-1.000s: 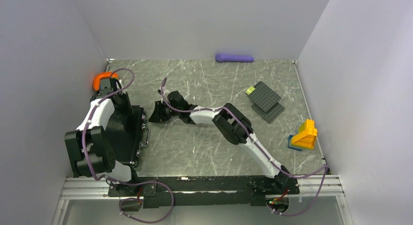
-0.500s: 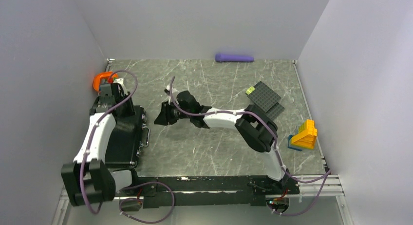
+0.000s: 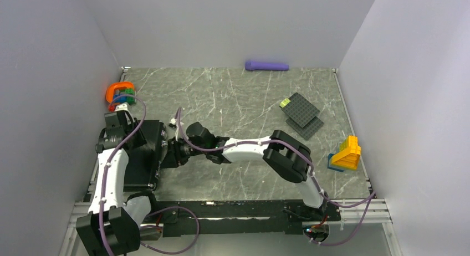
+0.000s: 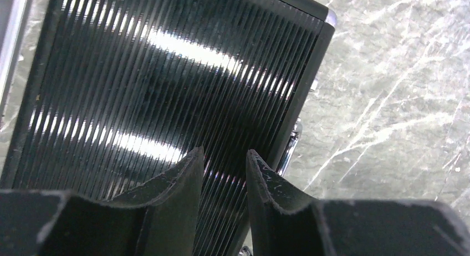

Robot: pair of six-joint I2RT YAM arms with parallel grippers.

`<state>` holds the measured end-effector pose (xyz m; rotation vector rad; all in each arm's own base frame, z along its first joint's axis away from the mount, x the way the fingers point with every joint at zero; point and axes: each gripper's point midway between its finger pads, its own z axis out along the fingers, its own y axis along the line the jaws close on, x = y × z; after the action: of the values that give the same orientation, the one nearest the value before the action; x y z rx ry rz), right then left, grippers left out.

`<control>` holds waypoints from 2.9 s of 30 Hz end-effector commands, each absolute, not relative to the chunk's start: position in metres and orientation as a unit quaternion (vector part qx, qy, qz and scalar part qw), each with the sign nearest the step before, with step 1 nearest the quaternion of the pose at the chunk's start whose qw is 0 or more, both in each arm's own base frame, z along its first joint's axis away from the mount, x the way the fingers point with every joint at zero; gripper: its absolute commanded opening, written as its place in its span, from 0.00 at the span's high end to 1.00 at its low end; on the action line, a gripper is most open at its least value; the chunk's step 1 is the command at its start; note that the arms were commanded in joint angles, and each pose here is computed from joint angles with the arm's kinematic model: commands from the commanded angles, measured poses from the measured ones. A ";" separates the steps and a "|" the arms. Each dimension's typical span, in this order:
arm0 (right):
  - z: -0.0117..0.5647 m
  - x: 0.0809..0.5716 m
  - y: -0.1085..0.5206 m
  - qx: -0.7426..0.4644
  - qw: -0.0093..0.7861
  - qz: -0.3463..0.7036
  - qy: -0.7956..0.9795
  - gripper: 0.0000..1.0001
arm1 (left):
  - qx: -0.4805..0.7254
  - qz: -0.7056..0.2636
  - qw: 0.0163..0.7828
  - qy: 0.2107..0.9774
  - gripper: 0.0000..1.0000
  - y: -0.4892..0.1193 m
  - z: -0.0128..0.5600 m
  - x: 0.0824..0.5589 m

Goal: Pack up texas hold em set

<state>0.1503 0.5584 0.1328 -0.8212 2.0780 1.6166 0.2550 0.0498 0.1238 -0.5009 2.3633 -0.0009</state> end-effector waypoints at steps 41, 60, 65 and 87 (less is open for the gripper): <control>0.072 0.118 0.580 -0.309 0.159 0.538 0.768 0.71 | -0.204 0.011 0.417 0.886 0.60 0.059 0.153 0.257; 0.052 0.138 0.592 -0.311 0.182 0.502 0.786 0.72 | -0.198 0.003 0.427 0.883 0.60 0.056 0.158 0.259; 0.076 0.153 0.568 -0.313 0.245 0.474 0.786 0.72 | -0.183 -0.002 0.459 0.869 0.59 0.053 0.173 0.262; 0.096 0.322 0.268 -0.115 0.391 0.294 0.865 0.66 | -0.062 -0.045 0.551 0.831 0.26 0.011 0.215 0.263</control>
<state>0.3016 0.3176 0.0613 -0.3366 2.2998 0.8573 0.2585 0.0200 0.1979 -0.2258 2.0413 -0.0730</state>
